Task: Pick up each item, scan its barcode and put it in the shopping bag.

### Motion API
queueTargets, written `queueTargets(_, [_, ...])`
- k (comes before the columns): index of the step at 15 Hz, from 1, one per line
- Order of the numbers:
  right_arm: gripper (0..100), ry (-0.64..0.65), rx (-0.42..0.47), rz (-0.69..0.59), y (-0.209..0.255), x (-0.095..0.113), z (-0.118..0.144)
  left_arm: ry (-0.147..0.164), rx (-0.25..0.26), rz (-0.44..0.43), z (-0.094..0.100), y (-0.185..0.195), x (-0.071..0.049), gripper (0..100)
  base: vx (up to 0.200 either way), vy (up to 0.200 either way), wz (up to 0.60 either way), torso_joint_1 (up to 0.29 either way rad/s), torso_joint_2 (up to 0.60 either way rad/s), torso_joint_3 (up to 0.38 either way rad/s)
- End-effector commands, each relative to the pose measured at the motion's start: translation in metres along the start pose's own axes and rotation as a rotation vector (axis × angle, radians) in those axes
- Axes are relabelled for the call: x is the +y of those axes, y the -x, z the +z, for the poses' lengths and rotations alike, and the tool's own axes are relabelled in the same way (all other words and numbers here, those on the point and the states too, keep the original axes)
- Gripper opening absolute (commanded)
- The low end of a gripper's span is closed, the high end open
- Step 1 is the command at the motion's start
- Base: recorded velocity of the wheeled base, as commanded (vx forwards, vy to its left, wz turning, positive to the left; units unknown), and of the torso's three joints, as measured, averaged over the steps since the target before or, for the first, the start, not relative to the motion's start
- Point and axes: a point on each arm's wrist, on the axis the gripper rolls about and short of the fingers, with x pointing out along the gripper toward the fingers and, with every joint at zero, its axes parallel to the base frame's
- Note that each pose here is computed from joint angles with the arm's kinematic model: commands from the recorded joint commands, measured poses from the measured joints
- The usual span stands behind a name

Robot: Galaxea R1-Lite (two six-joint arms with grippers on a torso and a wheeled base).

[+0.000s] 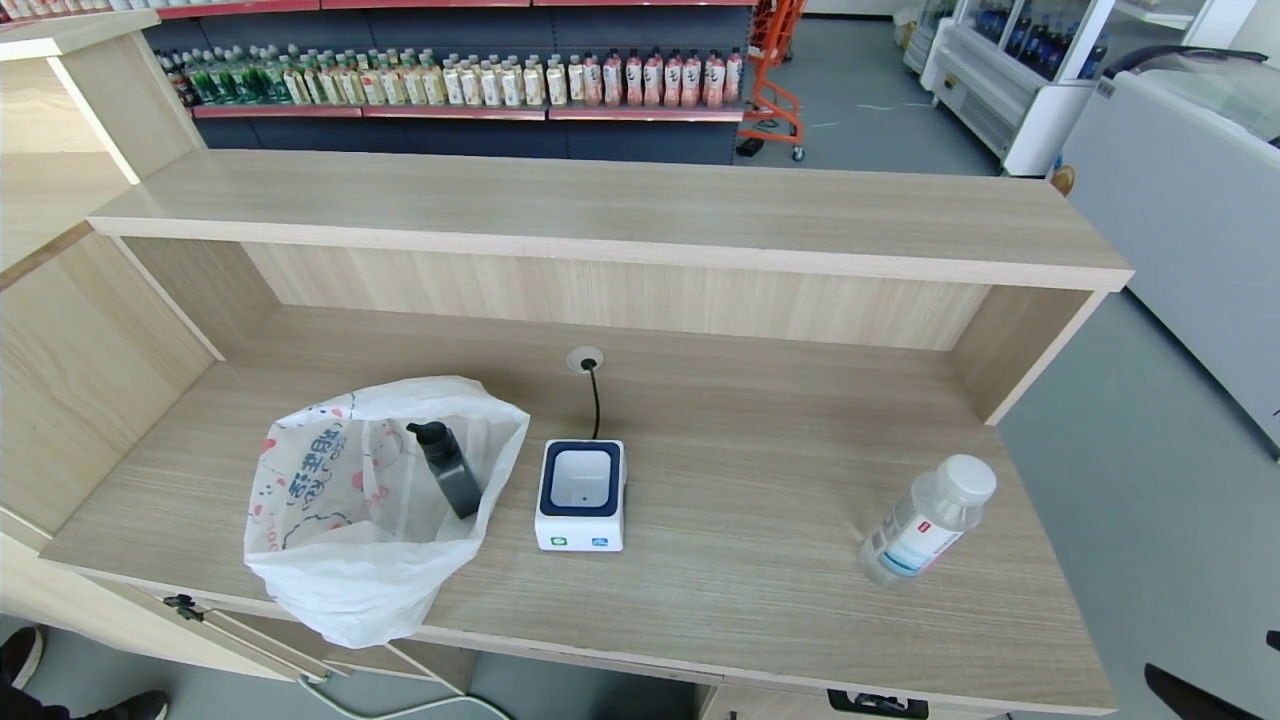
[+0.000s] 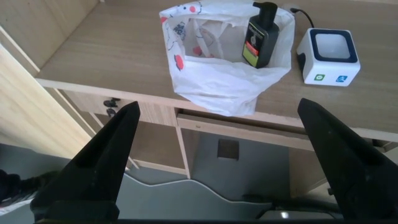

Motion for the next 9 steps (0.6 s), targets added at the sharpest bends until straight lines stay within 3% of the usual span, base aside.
queueTargets(1, [100,-0.004,0.028,0.005,-0.014,-0.003,0.005,0.001,-0.001,0.0,0.0,0.0,0.0,100,0.0,0.0,0.0,0.0,0.0,0.0])
queueTargets(9, [100,0.041,0.055,0.085,-0.049,0.0,0.012,0.001,-0.001,0.0,0.0,0.0,0.0,100,0.0,0.0,0.0,0.0,0.0,0.0])
